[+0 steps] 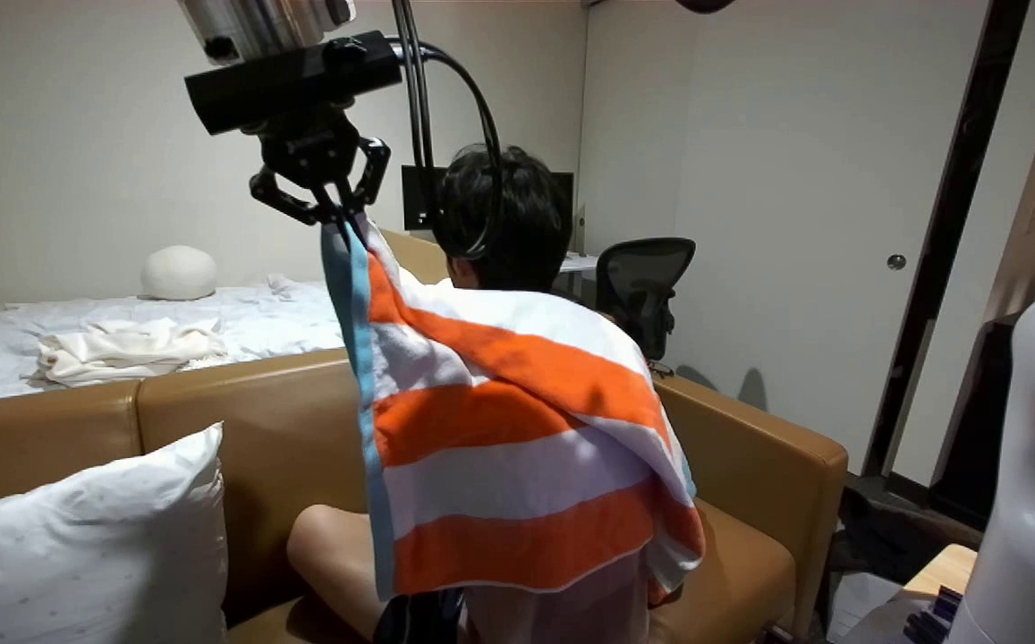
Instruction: Place the striped towel over the man's shoulders
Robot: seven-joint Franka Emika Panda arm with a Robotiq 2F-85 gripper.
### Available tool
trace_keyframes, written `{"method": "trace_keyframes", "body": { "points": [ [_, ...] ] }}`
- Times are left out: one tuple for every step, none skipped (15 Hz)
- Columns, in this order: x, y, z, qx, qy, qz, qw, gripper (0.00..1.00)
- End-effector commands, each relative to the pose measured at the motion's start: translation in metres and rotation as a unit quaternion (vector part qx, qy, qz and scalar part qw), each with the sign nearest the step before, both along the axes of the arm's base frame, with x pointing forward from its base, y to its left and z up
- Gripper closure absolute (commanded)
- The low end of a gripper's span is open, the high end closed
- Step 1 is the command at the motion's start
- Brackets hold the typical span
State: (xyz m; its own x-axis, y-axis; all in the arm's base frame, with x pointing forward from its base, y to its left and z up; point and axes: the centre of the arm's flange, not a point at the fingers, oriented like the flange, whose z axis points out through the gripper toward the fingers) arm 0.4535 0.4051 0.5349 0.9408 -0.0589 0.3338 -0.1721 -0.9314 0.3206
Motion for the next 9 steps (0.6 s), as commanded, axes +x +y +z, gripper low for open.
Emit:
{"method": "trace_keyframes", "body": {
  "points": [
    [0.0000, 0.0000, 0.0000, 0.000, 0.000, 0.000, 1.0000, 0.95],
    [-0.0002, 0.0000, 0.0000, 0.000, 0.001, -0.002, 1.0000, 0.99],
    [-0.0010, 0.0000, -0.0001, 0.000, 0.008, -0.008, 0.9999, 0.99],
    [-0.0014, 0.0002, -0.0006, 0.001, 0.013, -0.013, 0.9998, 0.99],
    [-0.0016, 0.0002, -0.0012, 0.000, 0.017, -0.019, 0.9997, 0.99],
    [-0.0025, 0.0002, -0.0019, 0.000, 0.027, -0.026, 0.9993, 0.99],
    [-0.0035, -0.0003, -0.0030, -0.001, 0.035, -0.034, 0.9988, 0.99],
    [-0.0049, -0.0004, -0.0040, 0.001, 0.047, -0.046, 0.9979, 0.99],
    [-0.0061, -0.0009, -0.0045, 0.002, 0.055, -0.059, 0.9967, 0.99]
  ]
}}
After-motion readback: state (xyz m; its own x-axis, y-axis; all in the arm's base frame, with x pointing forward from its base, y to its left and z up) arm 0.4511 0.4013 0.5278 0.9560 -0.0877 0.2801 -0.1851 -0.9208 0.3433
